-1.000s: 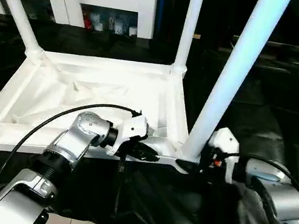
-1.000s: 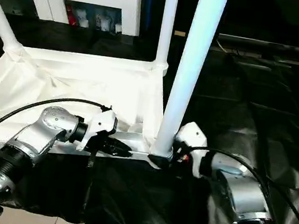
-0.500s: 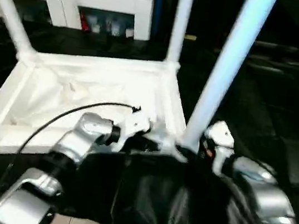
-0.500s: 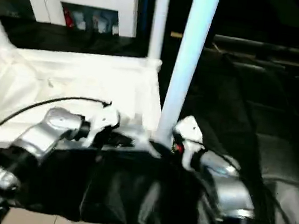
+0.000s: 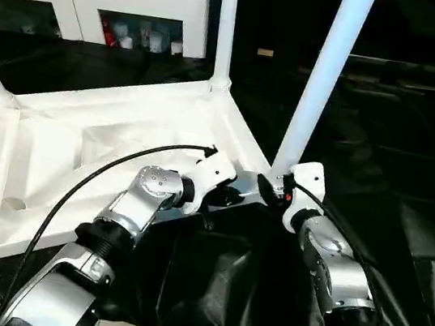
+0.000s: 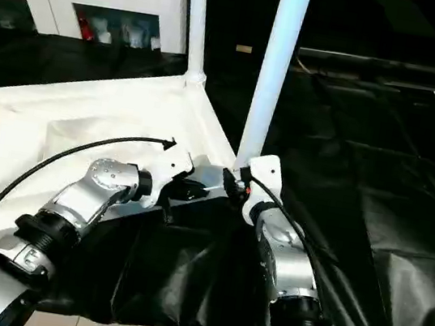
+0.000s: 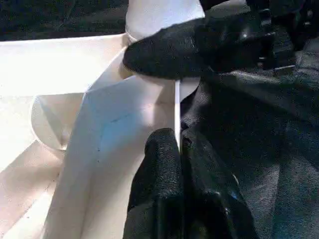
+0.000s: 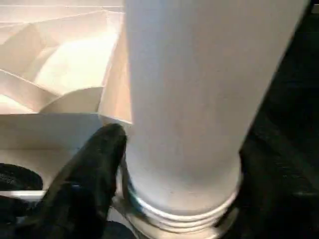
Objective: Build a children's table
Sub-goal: Rotate leg to tighten
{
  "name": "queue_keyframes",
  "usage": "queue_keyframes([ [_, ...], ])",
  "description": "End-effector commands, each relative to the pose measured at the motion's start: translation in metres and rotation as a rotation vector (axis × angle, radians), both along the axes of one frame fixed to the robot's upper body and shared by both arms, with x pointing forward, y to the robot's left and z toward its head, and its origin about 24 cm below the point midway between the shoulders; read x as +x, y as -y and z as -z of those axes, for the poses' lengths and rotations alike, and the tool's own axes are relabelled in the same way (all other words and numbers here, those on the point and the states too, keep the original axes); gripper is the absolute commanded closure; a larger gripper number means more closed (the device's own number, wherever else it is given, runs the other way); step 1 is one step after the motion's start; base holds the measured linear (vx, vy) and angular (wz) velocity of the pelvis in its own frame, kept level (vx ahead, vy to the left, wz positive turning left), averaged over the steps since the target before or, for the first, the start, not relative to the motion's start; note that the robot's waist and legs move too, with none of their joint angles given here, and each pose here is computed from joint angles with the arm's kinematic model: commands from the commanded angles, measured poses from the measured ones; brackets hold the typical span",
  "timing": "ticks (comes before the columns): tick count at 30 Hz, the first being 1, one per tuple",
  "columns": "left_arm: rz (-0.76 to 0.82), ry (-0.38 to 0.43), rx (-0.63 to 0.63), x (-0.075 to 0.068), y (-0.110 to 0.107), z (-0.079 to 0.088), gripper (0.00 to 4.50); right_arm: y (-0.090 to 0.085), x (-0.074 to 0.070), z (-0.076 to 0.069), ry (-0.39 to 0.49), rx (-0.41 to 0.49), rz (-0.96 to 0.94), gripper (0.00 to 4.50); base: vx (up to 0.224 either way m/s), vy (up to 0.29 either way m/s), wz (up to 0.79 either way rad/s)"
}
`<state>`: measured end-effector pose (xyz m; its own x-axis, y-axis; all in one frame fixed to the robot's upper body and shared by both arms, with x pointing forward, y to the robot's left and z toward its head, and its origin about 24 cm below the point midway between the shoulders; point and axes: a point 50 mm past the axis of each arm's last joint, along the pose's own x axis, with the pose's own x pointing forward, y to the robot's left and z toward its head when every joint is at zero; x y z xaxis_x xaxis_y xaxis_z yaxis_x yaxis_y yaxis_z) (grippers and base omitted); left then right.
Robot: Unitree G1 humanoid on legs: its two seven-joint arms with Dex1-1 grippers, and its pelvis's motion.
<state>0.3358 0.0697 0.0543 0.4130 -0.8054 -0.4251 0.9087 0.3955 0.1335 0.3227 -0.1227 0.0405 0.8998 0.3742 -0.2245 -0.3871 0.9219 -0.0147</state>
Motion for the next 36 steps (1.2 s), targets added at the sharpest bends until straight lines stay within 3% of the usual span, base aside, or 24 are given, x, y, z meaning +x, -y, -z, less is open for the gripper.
queue_keyframes([
  [1,0.125,0.031,-0.045,-0.008,0.018,-0.007,4.50,-0.013,-0.009,0.006,-0.046,-0.016,-0.183,0.76,0.000,0.000,0.00],
  [6,0.201,0.007,-0.045,-0.011,0.008,-0.006,4.50,0.004,-0.023,0.003,-0.054,-0.111,-0.389,0.76,0.000,0.000,0.00],
  [16,0.366,-0.056,-0.020,-0.019,-0.016,-0.007,4.50,0.030,-0.042,-0.012,-0.107,-0.103,-0.697,0.76,0.000,0.000,0.00],
  [18,0.378,-0.061,-0.017,-0.019,-0.018,-0.007,4.50,0.031,-0.043,-0.013,-0.112,-0.099,-0.714,0.76,0.000,0.000,0.00],
  [19,0.394,-0.070,-0.009,-0.020,-0.020,-0.008,4.50,0.032,-0.045,-0.015,-0.117,-0.094,-0.740,1.00,0.000,0.000,0.00],
  [29,0.415,-0.098,0.009,-0.022,-0.027,-0.006,4.50,0.029,-0.055,-0.012,-0.179,-0.087,-0.851,1.70,0.000,0.000,0.00],
  [36,0.343,-0.074,0.018,-0.018,-0.026,-0.003,4.50,0.024,-0.055,-0.008,-0.176,-0.074,-0.799,1.77,0.000,0.000,0.00],
])
